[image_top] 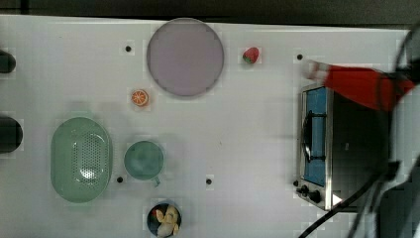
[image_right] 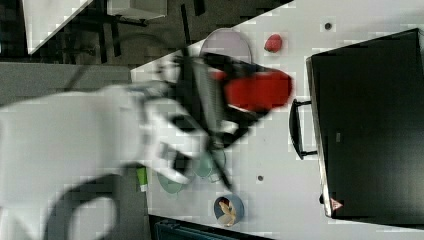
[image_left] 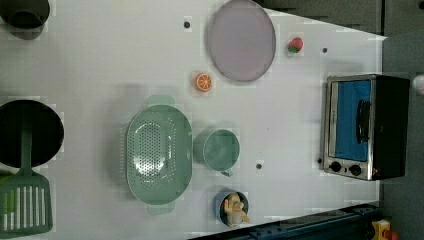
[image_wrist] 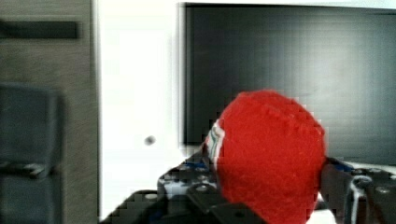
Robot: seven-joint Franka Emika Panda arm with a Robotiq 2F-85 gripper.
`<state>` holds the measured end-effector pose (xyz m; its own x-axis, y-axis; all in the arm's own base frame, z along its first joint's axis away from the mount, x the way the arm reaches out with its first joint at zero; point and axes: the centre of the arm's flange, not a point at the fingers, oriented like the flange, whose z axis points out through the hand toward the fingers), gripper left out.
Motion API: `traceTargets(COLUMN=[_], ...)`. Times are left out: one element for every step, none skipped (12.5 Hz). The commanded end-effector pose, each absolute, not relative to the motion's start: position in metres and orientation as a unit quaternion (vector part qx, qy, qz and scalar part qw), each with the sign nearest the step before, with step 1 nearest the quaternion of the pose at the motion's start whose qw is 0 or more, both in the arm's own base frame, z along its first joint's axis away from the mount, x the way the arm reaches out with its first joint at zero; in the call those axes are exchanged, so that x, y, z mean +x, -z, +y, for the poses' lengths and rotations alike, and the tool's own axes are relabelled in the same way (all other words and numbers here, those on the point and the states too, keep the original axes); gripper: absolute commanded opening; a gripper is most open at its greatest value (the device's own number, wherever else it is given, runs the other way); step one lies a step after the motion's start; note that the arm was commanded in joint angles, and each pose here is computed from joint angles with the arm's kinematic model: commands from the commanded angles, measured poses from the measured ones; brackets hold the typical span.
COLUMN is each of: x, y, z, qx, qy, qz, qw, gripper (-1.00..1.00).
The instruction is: Pick Ketchup from oven and place it on table.
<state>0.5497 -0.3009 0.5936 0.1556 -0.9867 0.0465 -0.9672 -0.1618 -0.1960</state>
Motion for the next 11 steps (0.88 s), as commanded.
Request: traceTargets(x=[0.598,0.608,0.613,0.613,0.611,0.607,0.601,0.598,0.594,0.586,0.575], y=[-0.558,-0.553,-0.546,-0.525,-0.509,-0.488,-0.454,-0.432,-0.408,-0.382,-0.352], z=[-0.163,-0.123,-0.090,-0.057,-0.046,-0.039,-0.036,-0.036,-0.036,-0.034,-0.031], qx=[-0.841,-0.859,-0.872,-0.885,-0.889,-0.893,-0.897,-0.898,-0.900,-0.901,-0.901], qy=[0.013,0.005,-0.004,-0.026,-0.039,-0.051,-0.052,-0.044,-0.034,-0.028,-0.027], qz=[0.538,0.509,0.485,0.462,0.453,0.446,0.438,0.437,0.434,0.434,0.432], qw=[0.056,0.059,0.061,0.054,0.045,0.028,0.007,0.000,-0.003,-0.002,-0.003], gripper=[0.27,0.26,0.27,0.27,0.26,0.26,0.27,0.26,0.26,0.27,0.27])
